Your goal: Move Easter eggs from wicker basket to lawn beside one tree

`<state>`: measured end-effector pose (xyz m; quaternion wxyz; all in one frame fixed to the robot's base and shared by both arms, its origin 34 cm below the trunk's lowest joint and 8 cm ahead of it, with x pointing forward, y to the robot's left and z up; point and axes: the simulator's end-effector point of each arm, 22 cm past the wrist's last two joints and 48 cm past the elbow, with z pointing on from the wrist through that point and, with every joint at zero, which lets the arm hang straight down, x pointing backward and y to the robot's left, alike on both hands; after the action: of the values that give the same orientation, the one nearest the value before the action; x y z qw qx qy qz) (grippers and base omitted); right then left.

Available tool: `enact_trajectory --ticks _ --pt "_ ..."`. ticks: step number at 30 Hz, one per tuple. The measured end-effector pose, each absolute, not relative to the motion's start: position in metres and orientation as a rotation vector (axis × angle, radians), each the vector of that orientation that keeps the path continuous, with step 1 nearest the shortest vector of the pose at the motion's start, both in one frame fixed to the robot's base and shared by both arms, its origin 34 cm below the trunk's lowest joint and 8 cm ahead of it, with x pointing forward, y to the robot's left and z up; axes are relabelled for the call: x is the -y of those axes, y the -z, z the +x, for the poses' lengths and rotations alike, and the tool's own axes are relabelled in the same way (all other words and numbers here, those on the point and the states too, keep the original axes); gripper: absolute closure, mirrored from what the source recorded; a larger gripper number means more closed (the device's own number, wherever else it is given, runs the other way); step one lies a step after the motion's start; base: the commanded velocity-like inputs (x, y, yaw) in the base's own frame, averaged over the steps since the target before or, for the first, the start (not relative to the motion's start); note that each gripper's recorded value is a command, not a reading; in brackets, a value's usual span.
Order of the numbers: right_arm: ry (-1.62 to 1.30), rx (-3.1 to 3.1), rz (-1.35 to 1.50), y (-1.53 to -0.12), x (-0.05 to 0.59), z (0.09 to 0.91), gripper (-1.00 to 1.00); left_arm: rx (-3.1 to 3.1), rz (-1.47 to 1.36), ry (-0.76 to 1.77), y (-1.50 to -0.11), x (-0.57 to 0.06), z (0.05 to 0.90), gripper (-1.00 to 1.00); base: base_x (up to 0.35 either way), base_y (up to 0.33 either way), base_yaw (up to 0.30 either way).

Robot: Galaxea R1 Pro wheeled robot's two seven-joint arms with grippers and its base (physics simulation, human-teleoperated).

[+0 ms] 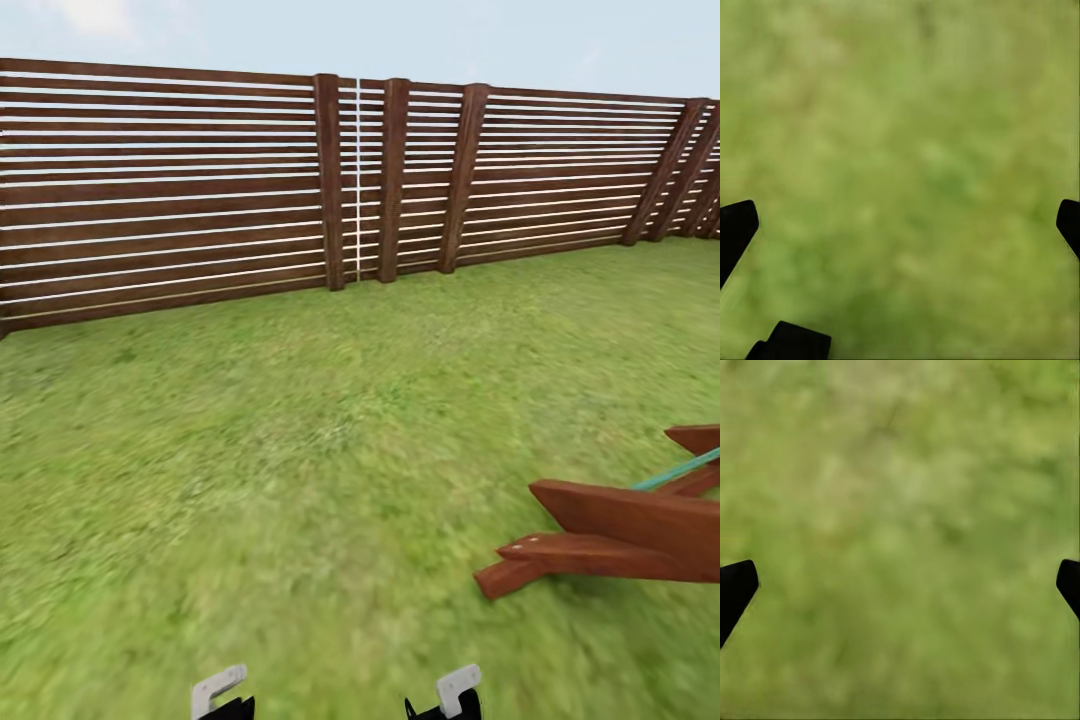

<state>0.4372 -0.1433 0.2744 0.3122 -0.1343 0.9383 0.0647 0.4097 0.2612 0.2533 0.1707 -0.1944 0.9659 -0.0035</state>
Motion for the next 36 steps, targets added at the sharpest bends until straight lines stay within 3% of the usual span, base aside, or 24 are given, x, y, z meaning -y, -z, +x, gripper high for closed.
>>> enact_trajectory --ticks 15,36 --pt "-0.171 -2.476 -0.355 -0.2744 0.1432 0.4371 -1.0 -2.743 -0.552 0.011 -0.2533 -0.261 0.4097 -1.0 0.267 0.189 0.09" --pt "-0.168 -2.476 -0.35 -0.2742 0.1451 0.4373 -1.0 -2.743 -0.552 0.011 -0.2533 -0.2607 0.4098 -1.0 0.294 0.146 -0.005"
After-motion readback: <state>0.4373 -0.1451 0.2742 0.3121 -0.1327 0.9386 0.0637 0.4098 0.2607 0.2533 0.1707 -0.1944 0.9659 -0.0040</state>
